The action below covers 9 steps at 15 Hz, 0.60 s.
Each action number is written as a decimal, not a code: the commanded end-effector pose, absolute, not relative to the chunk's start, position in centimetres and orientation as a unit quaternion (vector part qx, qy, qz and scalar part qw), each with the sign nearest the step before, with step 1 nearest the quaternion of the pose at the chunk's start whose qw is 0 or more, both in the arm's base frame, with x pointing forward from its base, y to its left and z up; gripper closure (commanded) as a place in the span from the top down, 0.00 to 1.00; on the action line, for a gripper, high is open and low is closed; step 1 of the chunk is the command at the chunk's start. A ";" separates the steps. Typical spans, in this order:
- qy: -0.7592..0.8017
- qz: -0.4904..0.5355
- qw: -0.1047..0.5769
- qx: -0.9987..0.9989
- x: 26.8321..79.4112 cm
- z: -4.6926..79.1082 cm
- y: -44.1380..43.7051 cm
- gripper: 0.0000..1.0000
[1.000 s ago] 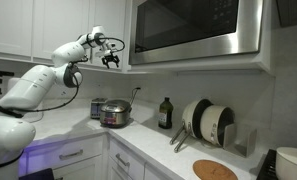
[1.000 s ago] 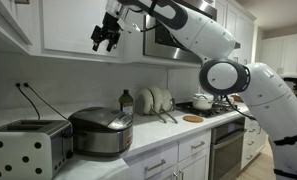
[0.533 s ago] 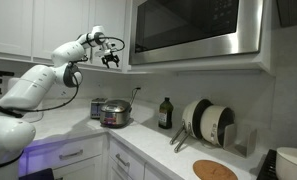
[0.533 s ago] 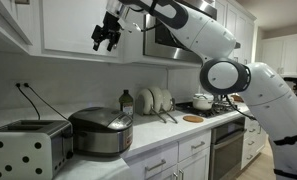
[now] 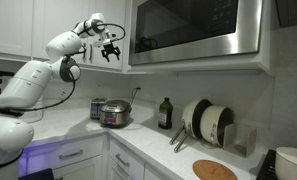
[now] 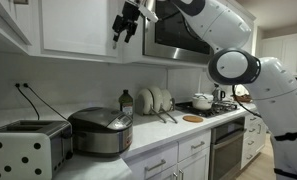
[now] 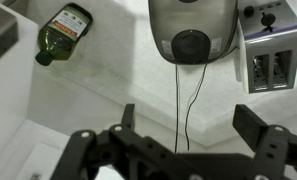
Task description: Close the cooker
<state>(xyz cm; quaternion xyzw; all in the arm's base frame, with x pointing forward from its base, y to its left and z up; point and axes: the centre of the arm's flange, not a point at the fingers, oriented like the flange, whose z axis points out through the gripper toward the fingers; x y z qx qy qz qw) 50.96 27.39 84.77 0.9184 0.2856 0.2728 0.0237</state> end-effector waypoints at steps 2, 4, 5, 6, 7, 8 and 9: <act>0.303 0.231 0.040 0.924 46.2 84.9 21.5 1.00; 0.317 0.210 0.048 0.924 44.7 85.6 19.8 1.00; 0.320 0.202 0.054 0.924 43.9 86.0 19.1 1.00; 0.322 0.195 0.058 0.925 43.5 86.4 18.4 1.00; 0.320 0.189 0.066 0.926 42.9 86.7 17.6 1.00; 0.316 0.183 0.071 0.928 42.6 87.1 16.9 1.00; 0.313 0.182 0.077 0.929 42.4 87.4 16.1 1.00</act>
